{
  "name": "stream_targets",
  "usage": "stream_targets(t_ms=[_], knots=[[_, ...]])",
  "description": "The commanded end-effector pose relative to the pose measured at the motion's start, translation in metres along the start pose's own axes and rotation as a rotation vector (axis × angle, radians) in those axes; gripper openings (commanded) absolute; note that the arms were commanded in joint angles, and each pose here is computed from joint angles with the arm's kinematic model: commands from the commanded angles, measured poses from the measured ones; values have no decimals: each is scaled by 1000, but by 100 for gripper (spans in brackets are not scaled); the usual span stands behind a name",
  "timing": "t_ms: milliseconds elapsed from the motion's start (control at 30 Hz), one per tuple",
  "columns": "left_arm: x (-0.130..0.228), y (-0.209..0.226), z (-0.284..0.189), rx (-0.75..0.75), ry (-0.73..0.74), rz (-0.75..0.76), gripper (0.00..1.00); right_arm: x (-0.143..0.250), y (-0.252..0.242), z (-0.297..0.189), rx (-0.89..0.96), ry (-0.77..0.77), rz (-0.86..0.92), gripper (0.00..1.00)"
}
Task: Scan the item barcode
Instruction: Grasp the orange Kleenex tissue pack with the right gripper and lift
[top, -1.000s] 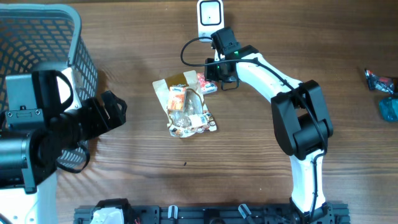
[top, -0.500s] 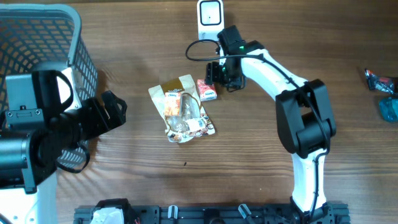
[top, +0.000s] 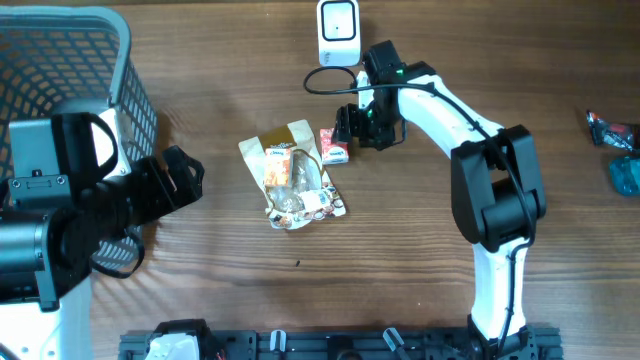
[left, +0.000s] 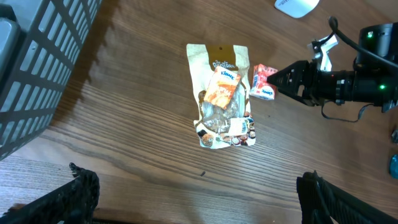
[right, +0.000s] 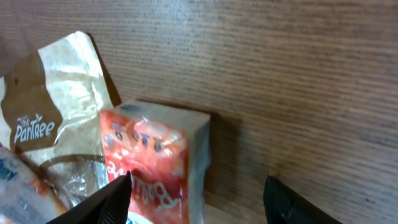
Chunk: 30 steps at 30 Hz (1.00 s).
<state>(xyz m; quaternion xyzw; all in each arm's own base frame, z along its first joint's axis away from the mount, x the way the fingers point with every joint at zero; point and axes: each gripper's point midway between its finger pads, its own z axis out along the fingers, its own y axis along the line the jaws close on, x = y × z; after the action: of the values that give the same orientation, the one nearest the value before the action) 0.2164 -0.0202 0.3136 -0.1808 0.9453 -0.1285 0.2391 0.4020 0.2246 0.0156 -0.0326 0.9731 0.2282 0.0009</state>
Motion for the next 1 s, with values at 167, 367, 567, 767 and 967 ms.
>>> stream_targets(t_ms=[167, 367, 567, 767, 967], knots=[[-2, -2, -1, 3, -8, 18, 100, 1, 5, -15, -75, 7, -33, 69], [-2, -2, -1, 3, -8, 18, 100, 7, 8, 0, -95, 16, -39, 68], [-2, -2, -1, 4, -7, 18, 100, 13, 7, 13, -87, 48, -18, 59], [-2, -2, -1, 3, -8, 18, 100, 17, 6, 21, -82, 67, 9, 43], [-2, -2, -1, 3, -8, 18, 100, 17, 6, 21, -81, 69, 35, 6]])
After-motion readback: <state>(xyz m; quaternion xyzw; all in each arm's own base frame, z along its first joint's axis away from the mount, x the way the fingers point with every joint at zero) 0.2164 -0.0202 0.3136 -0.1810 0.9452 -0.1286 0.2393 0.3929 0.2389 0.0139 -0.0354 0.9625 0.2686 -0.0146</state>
